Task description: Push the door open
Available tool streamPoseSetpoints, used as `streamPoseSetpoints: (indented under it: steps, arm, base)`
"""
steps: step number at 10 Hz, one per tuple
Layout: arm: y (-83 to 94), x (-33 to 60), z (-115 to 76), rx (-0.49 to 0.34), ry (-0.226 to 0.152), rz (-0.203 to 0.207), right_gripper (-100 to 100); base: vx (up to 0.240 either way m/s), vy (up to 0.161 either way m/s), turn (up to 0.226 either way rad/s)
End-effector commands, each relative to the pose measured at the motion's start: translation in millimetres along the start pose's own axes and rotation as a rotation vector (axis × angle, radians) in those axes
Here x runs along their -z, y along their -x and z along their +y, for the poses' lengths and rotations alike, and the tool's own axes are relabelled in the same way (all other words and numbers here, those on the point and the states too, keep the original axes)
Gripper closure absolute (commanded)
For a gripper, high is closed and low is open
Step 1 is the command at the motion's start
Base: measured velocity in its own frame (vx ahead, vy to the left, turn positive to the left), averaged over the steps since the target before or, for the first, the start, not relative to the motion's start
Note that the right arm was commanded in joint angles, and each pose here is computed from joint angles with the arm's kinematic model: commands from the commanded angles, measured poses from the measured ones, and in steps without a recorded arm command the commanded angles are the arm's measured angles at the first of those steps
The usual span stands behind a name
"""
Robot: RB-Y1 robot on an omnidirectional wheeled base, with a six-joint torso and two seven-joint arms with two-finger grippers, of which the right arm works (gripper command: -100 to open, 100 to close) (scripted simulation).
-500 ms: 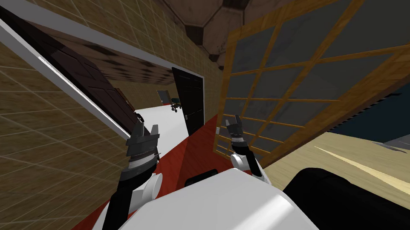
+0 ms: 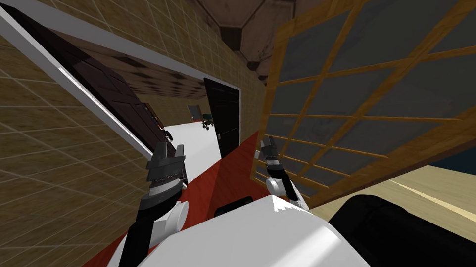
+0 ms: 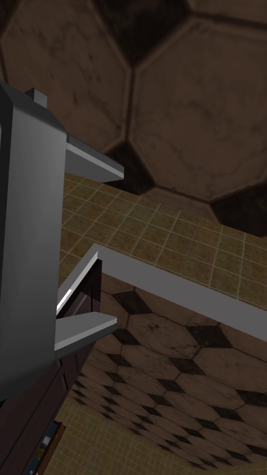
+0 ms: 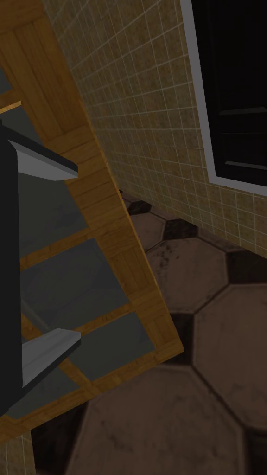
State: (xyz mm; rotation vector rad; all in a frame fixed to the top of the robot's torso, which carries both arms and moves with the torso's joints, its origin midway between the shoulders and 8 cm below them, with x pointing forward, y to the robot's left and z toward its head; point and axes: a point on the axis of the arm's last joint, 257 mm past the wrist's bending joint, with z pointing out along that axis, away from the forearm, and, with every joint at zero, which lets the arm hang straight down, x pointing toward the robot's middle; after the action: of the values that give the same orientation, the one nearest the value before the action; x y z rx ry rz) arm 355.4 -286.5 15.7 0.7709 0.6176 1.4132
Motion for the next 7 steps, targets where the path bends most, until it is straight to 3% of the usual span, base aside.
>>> streamPoseSetpoints:
  steps: [1, 7]
  arm:
    - [0.4, 0.3, -11.2, 0.001, -0.013, 0.003, -100]
    - [1.3, 4.9, -50.5, 0.006, -0.064, 0.012, -100]
  base:
    - [0.098, 0.018, 0.086]
    - [0.096, 0.015, 0.089]
